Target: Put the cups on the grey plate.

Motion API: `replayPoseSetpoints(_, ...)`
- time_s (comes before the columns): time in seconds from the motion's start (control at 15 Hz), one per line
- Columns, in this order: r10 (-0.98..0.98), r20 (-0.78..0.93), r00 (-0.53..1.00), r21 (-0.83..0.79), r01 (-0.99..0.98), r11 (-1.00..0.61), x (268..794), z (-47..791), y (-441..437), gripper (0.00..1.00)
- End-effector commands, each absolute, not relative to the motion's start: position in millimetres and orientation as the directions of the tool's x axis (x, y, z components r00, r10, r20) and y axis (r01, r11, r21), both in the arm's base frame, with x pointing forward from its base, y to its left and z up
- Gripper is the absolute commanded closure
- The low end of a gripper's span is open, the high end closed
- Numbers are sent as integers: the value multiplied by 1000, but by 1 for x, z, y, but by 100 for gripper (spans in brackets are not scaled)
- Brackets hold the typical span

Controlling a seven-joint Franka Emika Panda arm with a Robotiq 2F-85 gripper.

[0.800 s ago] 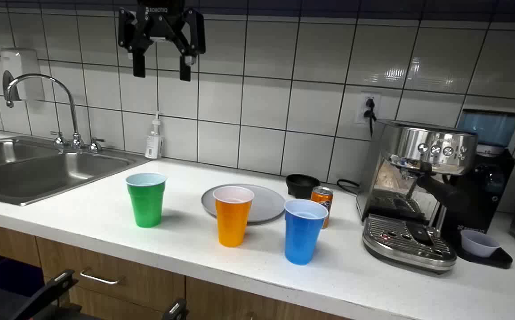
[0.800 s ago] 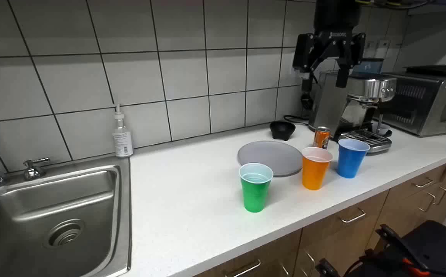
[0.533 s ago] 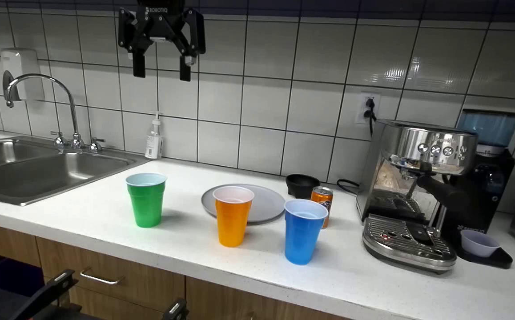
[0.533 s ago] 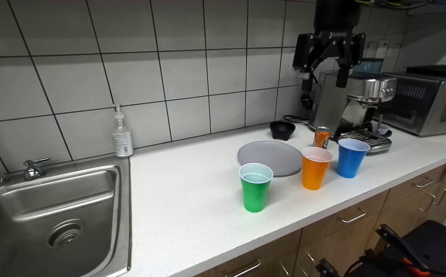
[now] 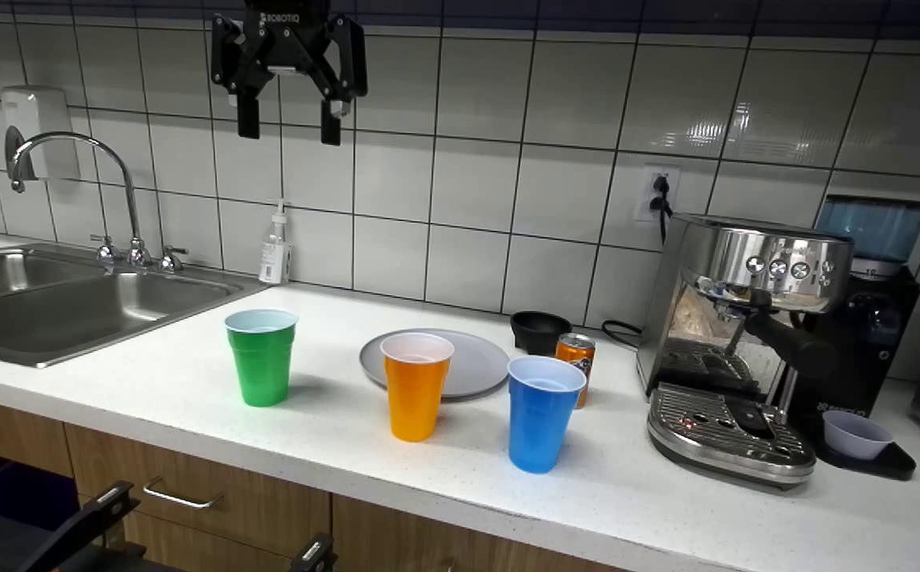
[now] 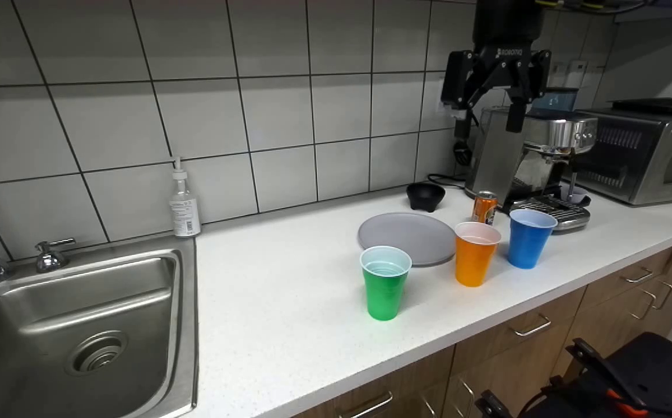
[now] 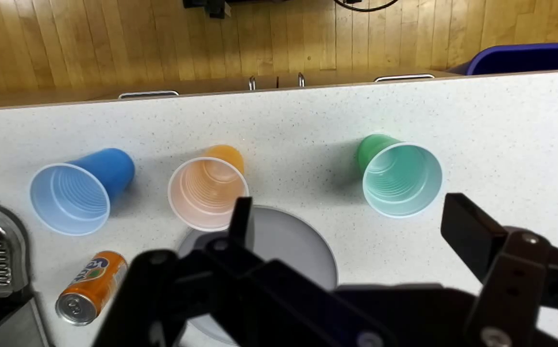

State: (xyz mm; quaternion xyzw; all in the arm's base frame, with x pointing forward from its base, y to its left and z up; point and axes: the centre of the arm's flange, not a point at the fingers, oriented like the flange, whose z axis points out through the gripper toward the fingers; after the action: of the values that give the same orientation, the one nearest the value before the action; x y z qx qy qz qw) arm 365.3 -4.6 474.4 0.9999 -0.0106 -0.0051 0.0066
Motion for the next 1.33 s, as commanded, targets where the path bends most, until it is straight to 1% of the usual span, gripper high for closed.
replayPoseSetpoints(0.0,-21,-10,1000,13,-21,-1000,365,474,-5,0)
replayPoseSetpoints(0.73,-22,10,1000,25,-22,-999,361,471,-3,0)
replayPoseSetpoints(1.27,-4,57,998,39,-6,-999,355,436,0,0)
